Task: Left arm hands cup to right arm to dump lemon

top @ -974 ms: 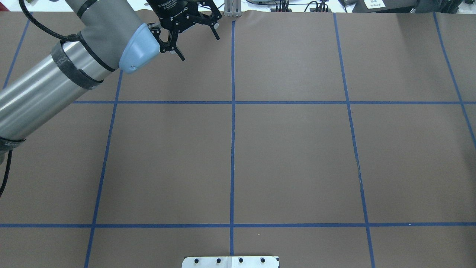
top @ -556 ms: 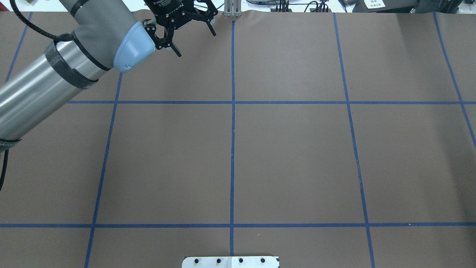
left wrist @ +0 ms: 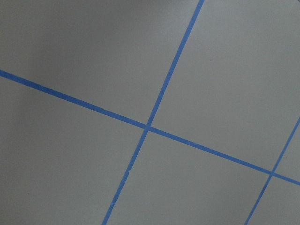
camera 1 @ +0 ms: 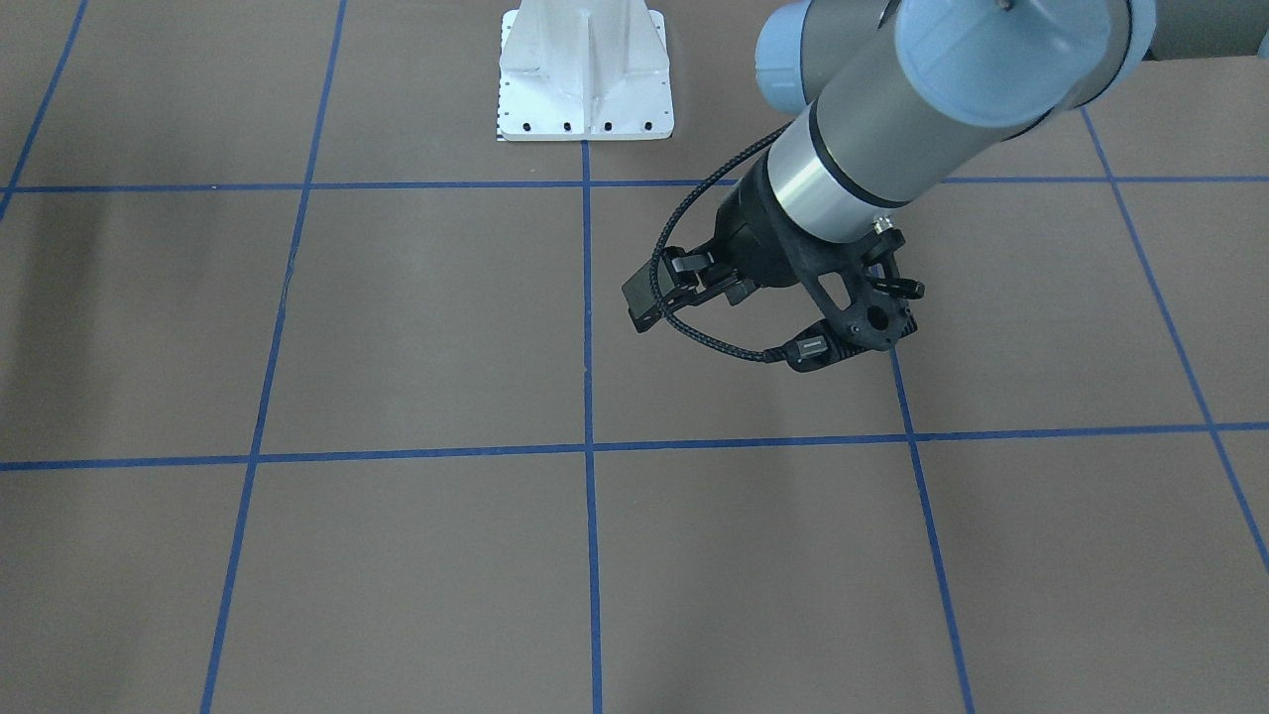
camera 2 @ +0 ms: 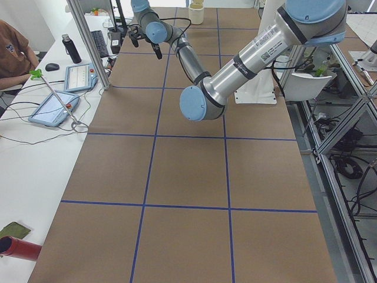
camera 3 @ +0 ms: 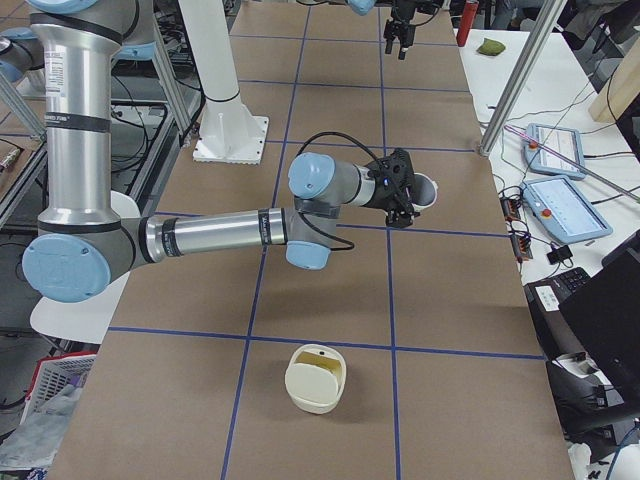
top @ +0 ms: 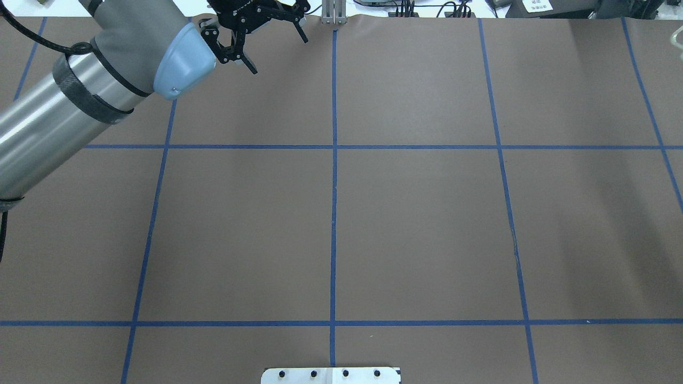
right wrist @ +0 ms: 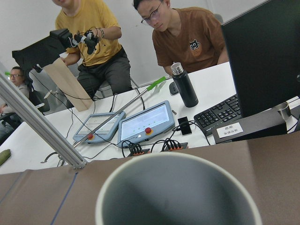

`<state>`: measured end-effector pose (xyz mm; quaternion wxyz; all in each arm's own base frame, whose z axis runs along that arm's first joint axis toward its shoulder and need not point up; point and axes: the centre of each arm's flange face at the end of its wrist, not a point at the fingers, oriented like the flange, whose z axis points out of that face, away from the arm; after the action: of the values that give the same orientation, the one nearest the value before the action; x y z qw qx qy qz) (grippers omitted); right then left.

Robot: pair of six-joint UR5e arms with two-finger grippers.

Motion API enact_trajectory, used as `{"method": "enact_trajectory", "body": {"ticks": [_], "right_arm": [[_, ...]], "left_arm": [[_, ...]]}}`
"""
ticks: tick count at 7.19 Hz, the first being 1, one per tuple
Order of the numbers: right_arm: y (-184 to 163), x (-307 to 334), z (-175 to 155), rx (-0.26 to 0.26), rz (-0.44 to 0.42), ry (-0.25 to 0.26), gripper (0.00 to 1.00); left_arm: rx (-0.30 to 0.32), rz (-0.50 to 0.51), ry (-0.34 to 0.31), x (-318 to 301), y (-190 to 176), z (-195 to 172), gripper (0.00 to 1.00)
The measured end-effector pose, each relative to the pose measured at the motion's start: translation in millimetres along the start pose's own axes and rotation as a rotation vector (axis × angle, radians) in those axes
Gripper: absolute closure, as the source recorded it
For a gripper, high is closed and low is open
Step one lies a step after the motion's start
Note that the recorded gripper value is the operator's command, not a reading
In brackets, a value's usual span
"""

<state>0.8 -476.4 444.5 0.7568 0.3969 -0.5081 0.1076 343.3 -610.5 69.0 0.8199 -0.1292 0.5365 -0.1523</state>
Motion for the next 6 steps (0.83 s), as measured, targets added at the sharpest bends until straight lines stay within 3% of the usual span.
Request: {"method": "enact_trajectory", "body": {"ticks": [2,4,6], "right_arm": [[36,-46,72,-0.023,-0.143,0.022,1.0],[74,-112,133,-0.028,-0.25,0.004,1.0],[87,-160,158,-0.039,-0.283,-0.025,1.0]], "left_arm": [[0.014,0.001,-0.001,-1,-1,-1,0.0],[0.026,-0.002,0.0,-2,-5,-5,0.0],[0.031,-0.003,0.002,-2,-6,-7,0.0]]}}
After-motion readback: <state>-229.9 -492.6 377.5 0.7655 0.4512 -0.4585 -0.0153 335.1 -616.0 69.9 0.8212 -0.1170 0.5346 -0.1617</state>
